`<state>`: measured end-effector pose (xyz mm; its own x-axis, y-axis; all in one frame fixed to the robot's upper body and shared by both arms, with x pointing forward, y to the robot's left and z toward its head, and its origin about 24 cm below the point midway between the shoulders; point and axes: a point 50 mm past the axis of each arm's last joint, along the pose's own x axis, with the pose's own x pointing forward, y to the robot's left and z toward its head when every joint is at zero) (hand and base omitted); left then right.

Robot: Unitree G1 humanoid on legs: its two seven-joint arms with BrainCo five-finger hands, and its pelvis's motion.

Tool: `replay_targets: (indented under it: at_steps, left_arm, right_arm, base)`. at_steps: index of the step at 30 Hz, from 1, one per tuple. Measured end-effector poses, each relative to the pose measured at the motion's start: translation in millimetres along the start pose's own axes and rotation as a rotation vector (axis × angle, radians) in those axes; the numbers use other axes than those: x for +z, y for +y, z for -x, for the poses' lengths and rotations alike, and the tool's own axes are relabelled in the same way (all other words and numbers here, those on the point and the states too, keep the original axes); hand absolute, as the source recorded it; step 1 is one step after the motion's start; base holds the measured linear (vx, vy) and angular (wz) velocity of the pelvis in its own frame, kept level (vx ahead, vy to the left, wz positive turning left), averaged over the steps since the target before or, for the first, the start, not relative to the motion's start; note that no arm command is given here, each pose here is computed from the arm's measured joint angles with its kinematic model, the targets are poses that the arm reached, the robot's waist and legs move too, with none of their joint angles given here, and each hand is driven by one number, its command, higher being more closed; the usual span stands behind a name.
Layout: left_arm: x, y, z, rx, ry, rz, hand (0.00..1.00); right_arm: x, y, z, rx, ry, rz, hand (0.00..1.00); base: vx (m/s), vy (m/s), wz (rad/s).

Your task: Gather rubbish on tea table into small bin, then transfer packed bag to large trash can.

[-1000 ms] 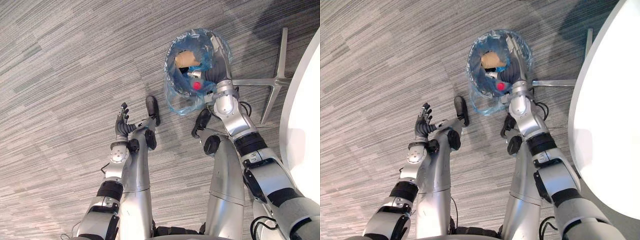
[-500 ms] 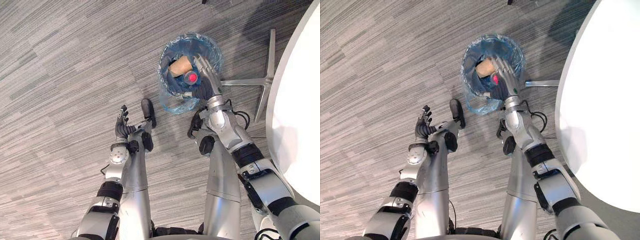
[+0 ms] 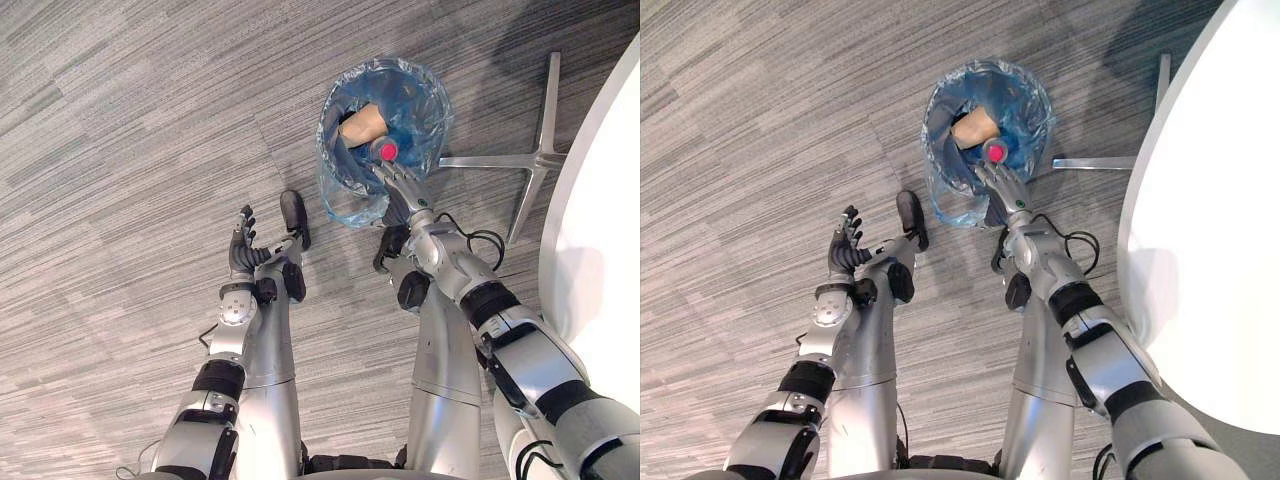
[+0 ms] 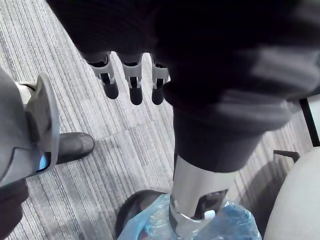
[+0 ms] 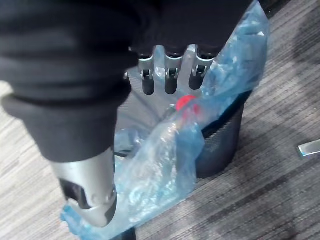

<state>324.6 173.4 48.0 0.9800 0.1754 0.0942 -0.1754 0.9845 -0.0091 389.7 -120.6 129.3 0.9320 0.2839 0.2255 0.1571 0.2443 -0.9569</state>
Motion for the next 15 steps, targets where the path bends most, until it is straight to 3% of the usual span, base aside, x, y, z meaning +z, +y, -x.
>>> replay_targets:
  at_steps: [6,7,15]
  left_arm:
    - [2.4,0.9,-2.1,-0.002,-0.008,-0.001,0.0]
    - [3.0,0.8,-2.3,-0.002,-0.01,0.001,0.0]
    - [6.5,-0.3,-3.7,-0.006,-0.025,0.004,0.0]
  right_arm:
    - [-7.3,1.0,-3.8,0.049,0.034,0.065,0.0]
    - [-8.4,2.4,-3.8,0.06,0.043,0.075,1.0]
    - [-8.7,2.3,-7.0,0.089,0.049,0.104,1.0]
  base:
    - [-0.01,-0.013,0.01]
    - [-0.03,-0.025,0.06]
    - [-0.02,-0.024,0.04]
